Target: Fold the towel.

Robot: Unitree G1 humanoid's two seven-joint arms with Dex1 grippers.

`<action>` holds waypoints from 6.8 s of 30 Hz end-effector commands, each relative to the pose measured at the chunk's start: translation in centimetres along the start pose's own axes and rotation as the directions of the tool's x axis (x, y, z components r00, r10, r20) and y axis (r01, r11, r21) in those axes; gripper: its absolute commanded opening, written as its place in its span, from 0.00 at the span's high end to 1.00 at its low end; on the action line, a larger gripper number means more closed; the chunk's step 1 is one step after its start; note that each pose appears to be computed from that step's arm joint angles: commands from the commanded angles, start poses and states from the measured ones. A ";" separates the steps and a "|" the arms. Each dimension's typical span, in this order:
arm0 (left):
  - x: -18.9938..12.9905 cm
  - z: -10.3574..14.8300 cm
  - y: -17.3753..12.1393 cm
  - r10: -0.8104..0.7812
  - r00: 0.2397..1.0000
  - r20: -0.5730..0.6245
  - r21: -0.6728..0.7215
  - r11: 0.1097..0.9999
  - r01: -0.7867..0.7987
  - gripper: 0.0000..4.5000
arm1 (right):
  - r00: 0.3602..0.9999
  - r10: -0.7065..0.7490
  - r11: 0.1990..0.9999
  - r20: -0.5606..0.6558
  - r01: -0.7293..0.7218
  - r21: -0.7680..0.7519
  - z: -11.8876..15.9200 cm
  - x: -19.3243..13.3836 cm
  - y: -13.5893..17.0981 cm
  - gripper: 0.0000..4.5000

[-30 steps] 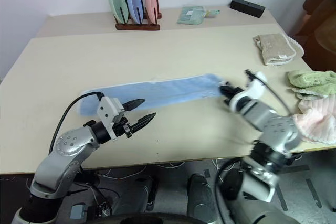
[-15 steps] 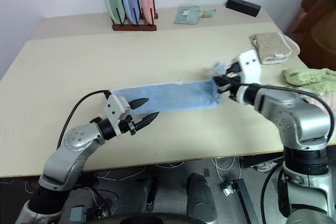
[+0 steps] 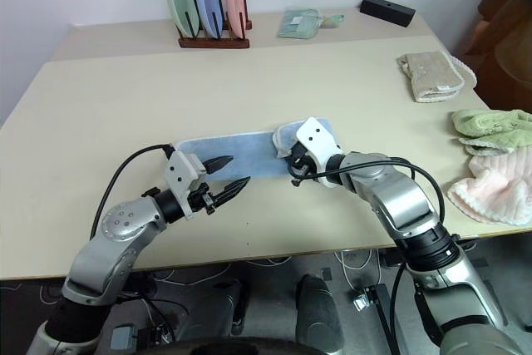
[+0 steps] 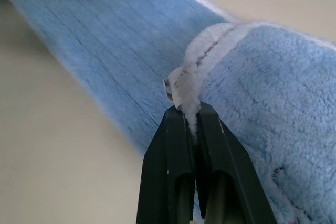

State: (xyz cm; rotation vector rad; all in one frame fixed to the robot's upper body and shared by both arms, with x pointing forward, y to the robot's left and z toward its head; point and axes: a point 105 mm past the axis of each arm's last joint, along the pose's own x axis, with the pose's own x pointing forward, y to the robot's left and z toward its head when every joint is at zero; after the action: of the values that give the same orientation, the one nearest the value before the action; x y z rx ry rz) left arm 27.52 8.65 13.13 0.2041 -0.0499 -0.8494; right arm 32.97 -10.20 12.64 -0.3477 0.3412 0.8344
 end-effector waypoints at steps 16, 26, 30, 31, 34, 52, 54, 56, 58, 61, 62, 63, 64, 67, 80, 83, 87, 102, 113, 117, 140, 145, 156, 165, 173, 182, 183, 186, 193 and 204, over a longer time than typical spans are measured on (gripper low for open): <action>-0.8 -0.5 1.2 0.165 0.986 0.023 -0.097 0.982 -0.162 0.35 | 0.955 -0.181 0.979 0.235 0.153 0.131 1.7 -1.3 -5.8 0.67; -2.2 -1.5 1.8 0.244 0.969 -0.021 -0.109 0.963 -0.245 0.35 | 0.992 -0.103 0.995 0.078 0.102 0.017 -3.7 3.0 -3.3 0.98; -3.5 -2.3 2.1 0.307 0.949 -0.068 -0.129 0.941 -0.314 0.35 | 0.975 -0.131 0.991 0.181 0.135 -0.011 -1.4 2.0 -4.1 0.98; -3.9 -2.5 2.2 0.323 0.943 -0.077 -0.142 0.933 -0.331 0.35 | 0.969 -0.132 0.990 0.211 0.139 -0.020 -0.7 1.7 -4.2 0.98; -5.2 -2.7 2.2 0.384 0.918 -0.095 -0.255 0.883 -0.395 0.35 | 0.946 -0.115 0.989 0.303 0.138 -0.053 1.8 0.7 -4.6 0.87; -4.4 -5.5 5.2 0.546 0.757 -0.359 -0.837 0.171 -0.520 0.00 | 0.887 0.247 0.904 0.389 -0.066 -0.421 7.2 0.3 2.3 0.06; -3.9 -5.9 6.0 0.566 0.727 -0.389 -0.835 0.117 -0.538 0.00 | 0.884 0.249 0.904 0.395 -0.066 -0.423 7.4 0.3 2.7 0.06; -3.6 -5.8 6.4 0.573 0.721 -0.390 -0.840 0.100 -0.534 0.12 | 0.882 0.249 0.905 0.400 -0.064 -0.422 7.5 0.3 2.8 0.05; -3.1 -5.5 6.7 0.576 0.726 -0.375 -0.848 0.102 -0.520 0.30 | 0.884 0.244 0.904 0.398 -0.059 -0.423 7.3 0.2 3.0 0.05; -2.7 -5.0 6.9 0.581 0.732 -0.356 -0.858 0.106 -0.502 0.62 | 0.891 0.238 0.901 0.387 -0.054 -0.430 6.9 0.1 3.2 0.05; -2.7 -4.9 6.9 0.583 0.732 -0.352 -0.860 0.107 -0.499 0.74 | 0.892 0.237 0.901 0.386 -0.053 -0.431 6.9 0.1 3.2 0.05; -2.7 -4.8 7.0 0.585 0.733 -0.348 -0.862 0.108 -0.496 0.86 | 0.893 0.235 0.901 0.385 -0.052 -0.430 6.8 0.0 3.2 0.05; -2.8 -4.5 7.2 0.595 0.730 -0.337 -0.863 0.114 -0.492 0.98 | 0.894 0.233 0.903 0.384 -0.051 -0.427 6.7 0.0 3.2 0.05; -3.7 -3.1 8.6 0.656 0.706 -0.268 -0.868 0.152 -0.472 0.99 | 0.898 0.226 0.905 0.378 -0.051 -0.422 6.5 -0.1 3.2 0.05; -11.0 5.6 13.5 0.687 0.724 0.061 -0.425 0.674 -0.604 0.99 | 0.935 0.150 0.910 0.322 -0.004 -0.414 4.6 -0.3 1.3 0.05; -8.5 6.3 11.7 0.555 0.829 0.070 -0.321 0.799 -0.508 0.99 | 0.932 0.144 0.916 0.331 0.001 -0.401 4.7 -0.2 1.2 0.05; -3.2 6.9 6.4 0.250 0.966 0.068 -0.191 0.953 -0.234 0.99 | 0.935 0.143 0.917 0.325 -0.002 -0.398 4.3 -0.1 1.3 0.05; 2.8 2.3 0.6 -0.051 0.994 -0.097 -0.070 0.997 0.045 0.93 | 0.948 0.069 0.929 0.311 0.052 -0.365 3.2 -1.0 0.3 0.05; -2.0 6.4 4.3 0.093 0.991 0.091 -0.327 0.943 -0.058 0.13 | 0.963 -0.047 0.924 0.266 0.143 -0.354 2.5 -1.4 -2.7 0.17; -6.1 7.4 8.8 0.335 0.934 0.126 -0.318 0.905 -0.282 0.45 | 0.934 -0.041 0.953 0.356 0.143 -0.267 4.8 -1.8 -2.8 0.56; -2.4 -6.2 7.8 0.383 0.893 -0.236 -0.164 0.890 -0.425 0.90 | 0.990 0.022 0.992 0.136 -0.005 -0.126 -0.8 6.8 3.0 1.00; -3.9 -3.2 8.3 0.424 0.902 -0.083 -0.211 0.877 -0.432 0.91 | 0.970 0.010 0.999 0.243 -0.001 -0.039 1.8 4.9 1.8 0.95; -9.8 -0.9 7.9 0.377 0.925 -0.051 -0.124 0.917 -0.380 0.91 | 0.980 -0.045 0.909 0.194 -0.040 0.414 1.6 3.2 0.7 0.01; -9.1 -1.3 4.1 0.249 0.964 -0.092 -0.126 0.957 -0.259 0.91 | 0.980 0.093 0.811 0.176 -0.178 0.558 1.9 6.3 3.8 0.01; -8.1 -1.0 3.5 0.248 0.966 -0.071 -0.138 0.957 -0.256 0.91 | 0.956 0.149 0.759 0.251 -0.274 0.591 4.1 7.2 5.4 0.64; -6.9 -0.8 3.1 0.238 0.970 -0.048 -0.147 0.959 -0.242 0.91 | 0.896 -0.071 0.780 0.438 -0.224 0.584 7.2 2.7 0.1 0.99; -6.4 -0.7 3.1 0.230 0.972 -0.039 -0.154 0.960 -0.233 0.91 | 0.879 -0.174 0.780 0.444 -0.152 0.607 7.1 1.2 -2.2 0.99; -4.9 -0.7 2.7 0.191 0.981 -0.019 -0.169 0.967 -0.191 0.91 | 0.773 -0.491 0.690 0.401 0.064 0.721 5.9 -4.0 -8.9 0.99; -1.1 -0.2 1.9 0.083 0.996 0.034 -0.184 0.980 -0.075 0.91 | 0.528 -0.848 0.203 0.052 0.231 0.951 -2.0 -11.4 -15.0 0.99; 0.3 -0.3 1.8 0.029 0.998 0.046 -0.160 0.987 -0.022 0.91 | 0.536 -0.820 -0.002 -0.200 0.347 0.938 -7.7 -12.0 -13.3 0.99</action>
State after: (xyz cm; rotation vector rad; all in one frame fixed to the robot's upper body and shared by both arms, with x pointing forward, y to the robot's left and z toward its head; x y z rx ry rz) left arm 29.07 9.74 12.28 0.0153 0.0151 -0.8207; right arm 34.76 -29.01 11.43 0.8349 0.2140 -0.3517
